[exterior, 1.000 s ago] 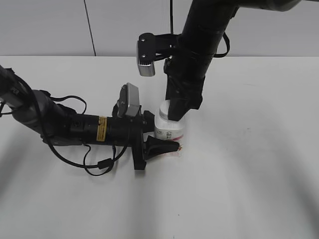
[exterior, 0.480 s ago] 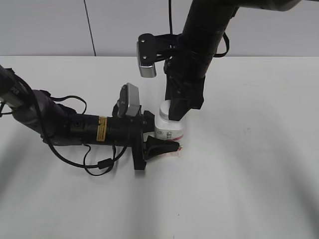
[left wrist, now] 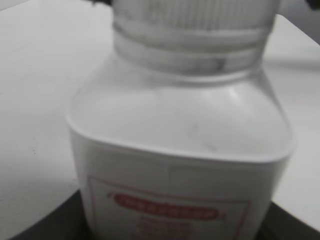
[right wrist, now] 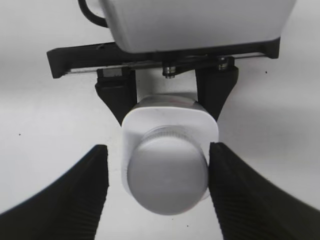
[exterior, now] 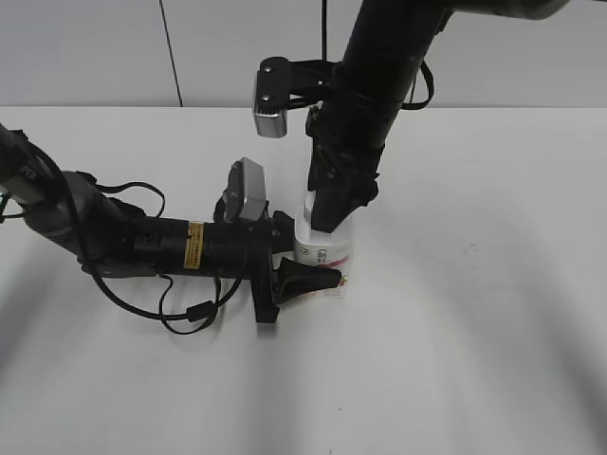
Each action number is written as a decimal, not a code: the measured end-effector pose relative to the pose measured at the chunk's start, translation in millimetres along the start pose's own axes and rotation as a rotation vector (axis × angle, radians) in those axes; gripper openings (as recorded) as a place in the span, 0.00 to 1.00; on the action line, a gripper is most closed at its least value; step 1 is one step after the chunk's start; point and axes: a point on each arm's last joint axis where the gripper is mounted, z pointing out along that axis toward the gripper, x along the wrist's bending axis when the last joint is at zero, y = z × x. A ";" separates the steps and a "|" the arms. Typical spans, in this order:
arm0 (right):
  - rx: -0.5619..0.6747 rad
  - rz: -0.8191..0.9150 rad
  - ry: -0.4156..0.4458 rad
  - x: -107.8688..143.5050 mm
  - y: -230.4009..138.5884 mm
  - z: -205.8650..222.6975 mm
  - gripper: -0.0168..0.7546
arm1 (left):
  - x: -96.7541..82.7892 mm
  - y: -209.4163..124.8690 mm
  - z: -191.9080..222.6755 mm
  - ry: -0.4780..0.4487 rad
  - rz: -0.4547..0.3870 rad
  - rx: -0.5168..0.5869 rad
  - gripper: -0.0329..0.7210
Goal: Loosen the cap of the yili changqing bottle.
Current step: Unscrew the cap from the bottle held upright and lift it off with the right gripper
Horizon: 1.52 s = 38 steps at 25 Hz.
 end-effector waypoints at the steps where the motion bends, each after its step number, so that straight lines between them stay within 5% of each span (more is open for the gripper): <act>1: -0.003 0.017 -0.003 -0.5 0.9 -1.4 0.66 | 0.1 0.0 0.0 0.001 -0.001 0.000 0.56; 9: -0.049 0.265 -0.049 -6.9 12.7 -20.5 0.67 | 0.2 -0.1 0.0 0.002 -0.007 0.001 0.56; 17: -0.003 0.793 -0.182 -17.2 8.2 -36.0 0.67 | 0.2 -0.1 0.0 0.002 -0.007 0.001 0.56; 25: -0.040 1.232 -0.182 -16.9 7.9 -35.6 0.67 | 0.3 -0.2 0.0 0.003 -0.007 0.002 0.56; 38: 0.005 1.389 -0.093 -7.1 1.1 -14.4 0.67 | 0.4 -0.1 0.0 0.005 -0.008 0.001 0.56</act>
